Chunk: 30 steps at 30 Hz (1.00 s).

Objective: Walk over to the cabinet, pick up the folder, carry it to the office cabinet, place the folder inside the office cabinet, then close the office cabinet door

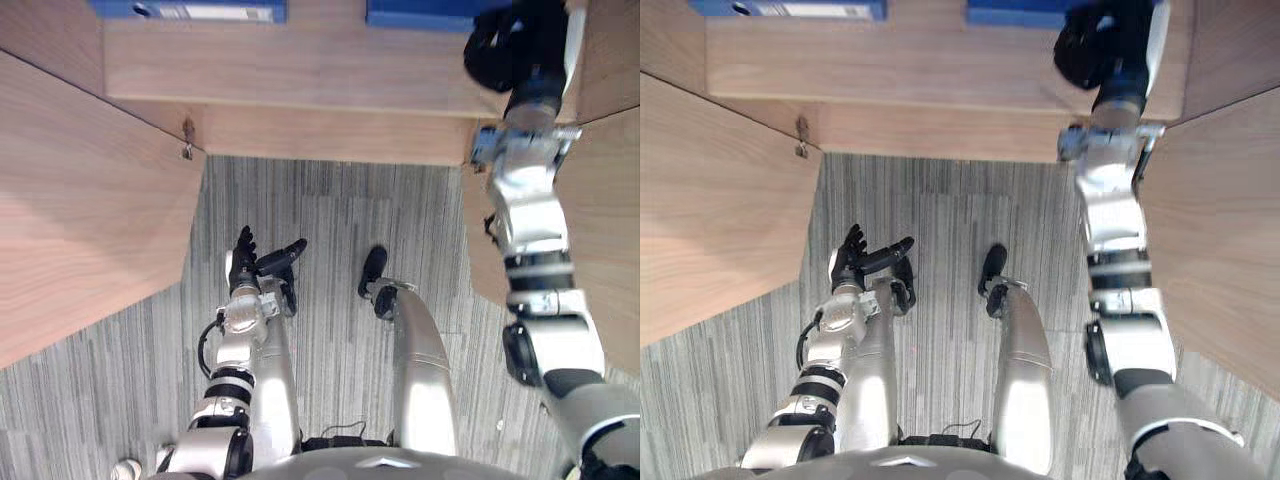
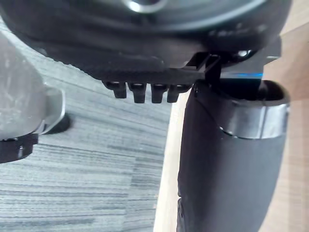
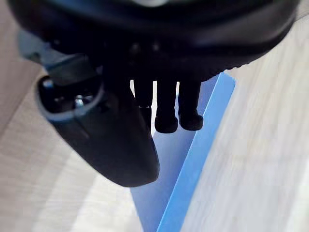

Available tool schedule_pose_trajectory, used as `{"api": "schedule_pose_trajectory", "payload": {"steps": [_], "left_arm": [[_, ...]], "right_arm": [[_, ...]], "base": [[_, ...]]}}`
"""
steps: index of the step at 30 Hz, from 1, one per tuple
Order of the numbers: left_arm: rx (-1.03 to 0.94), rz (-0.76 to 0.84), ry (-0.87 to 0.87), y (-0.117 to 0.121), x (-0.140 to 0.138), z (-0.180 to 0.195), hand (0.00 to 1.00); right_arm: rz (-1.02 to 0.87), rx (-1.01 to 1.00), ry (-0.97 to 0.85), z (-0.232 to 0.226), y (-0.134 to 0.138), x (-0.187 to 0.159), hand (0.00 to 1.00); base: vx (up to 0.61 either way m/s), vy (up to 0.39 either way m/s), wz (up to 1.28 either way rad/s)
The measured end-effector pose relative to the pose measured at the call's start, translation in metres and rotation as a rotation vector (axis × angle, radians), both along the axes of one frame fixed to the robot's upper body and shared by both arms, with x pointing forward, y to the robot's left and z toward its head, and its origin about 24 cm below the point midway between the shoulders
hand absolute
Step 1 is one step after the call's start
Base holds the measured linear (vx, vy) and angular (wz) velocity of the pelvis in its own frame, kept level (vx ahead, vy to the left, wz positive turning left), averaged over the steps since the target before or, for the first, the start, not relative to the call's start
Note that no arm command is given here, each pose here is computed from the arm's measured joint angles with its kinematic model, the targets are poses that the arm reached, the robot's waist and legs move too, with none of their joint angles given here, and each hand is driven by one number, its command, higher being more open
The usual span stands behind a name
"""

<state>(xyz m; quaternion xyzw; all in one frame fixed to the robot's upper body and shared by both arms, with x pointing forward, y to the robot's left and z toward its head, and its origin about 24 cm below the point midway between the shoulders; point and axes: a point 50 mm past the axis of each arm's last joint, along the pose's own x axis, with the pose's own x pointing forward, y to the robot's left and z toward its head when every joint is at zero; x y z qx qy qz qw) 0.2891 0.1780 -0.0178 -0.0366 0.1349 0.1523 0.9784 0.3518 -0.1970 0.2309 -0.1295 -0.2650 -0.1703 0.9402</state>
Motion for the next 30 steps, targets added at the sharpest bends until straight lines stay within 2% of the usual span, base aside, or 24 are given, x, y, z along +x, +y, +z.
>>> {"api": "schedule_pose_trajectory", "payload": {"steps": [3, 6, 13, 16, 18, 22, 23, 25, 30], "left_arm": [[0.019, -0.002, 0.040, 0.004, -0.008, -0.009, 1.00], [0.040, -0.023, 0.156, 0.008, -0.035, -0.037, 1.00], [0.107, -0.151, 0.444, -0.002, -0.092, -0.092, 1.00], [0.117, -0.184, 0.559, -0.003, -0.111, -0.109, 1.00], [0.122, -0.195, 0.604, -0.002, -0.120, -0.115, 1.00], [0.139, -0.192, 0.641, 0.005, -0.132, -0.119, 1.00], [0.144, -0.194, 0.648, 0.006, -0.133, -0.120, 1.00], [0.151, -0.190, 0.669, 0.010, -0.140, -0.122, 1.00], [0.142, -0.188, 0.732, 0.012, -0.156, -0.130, 1.00]], "right_arm": [[0.056, 0.008, 0.090, -0.040, 0.003, -0.013, 0.00], [0.145, 0.035, 0.210, -0.091, 0.018, -0.037, 0.00], [0.333, 0.065, 0.427, -0.172, 0.055, -0.090, 0.00], [0.354, 0.079, 0.645, -0.223, 0.061, -0.102, 0.00], [0.323, 0.085, 0.833, -0.263, 0.056, -0.115, 0.00], [0.279, 0.092, 1.096, -0.315, 0.046, -0.148, 0.00], [0.252, 0.117, 1.159, -0.327, 0.042, -0.158, 1.00], [0.182, 0.162, 1.305, -0.351, 0.033, -0.180, 1.00], [0.027, 0.267, 1.472, -0.376, 0.013, -0.216, 1.00]], "base": [[0.04, 0.014, -0.03], [0.11, 0.012, -0.03], [0.16, 0.012, -0.03], [0.16, 0.035, -0.03], [0.13, 0.051, -0.11], [0.09, 0.056, -0.07], [0.06, 0.047, -0.04], [0.04, 0.035, -0.13], [-0.01, 0.006, -0.03]]}}
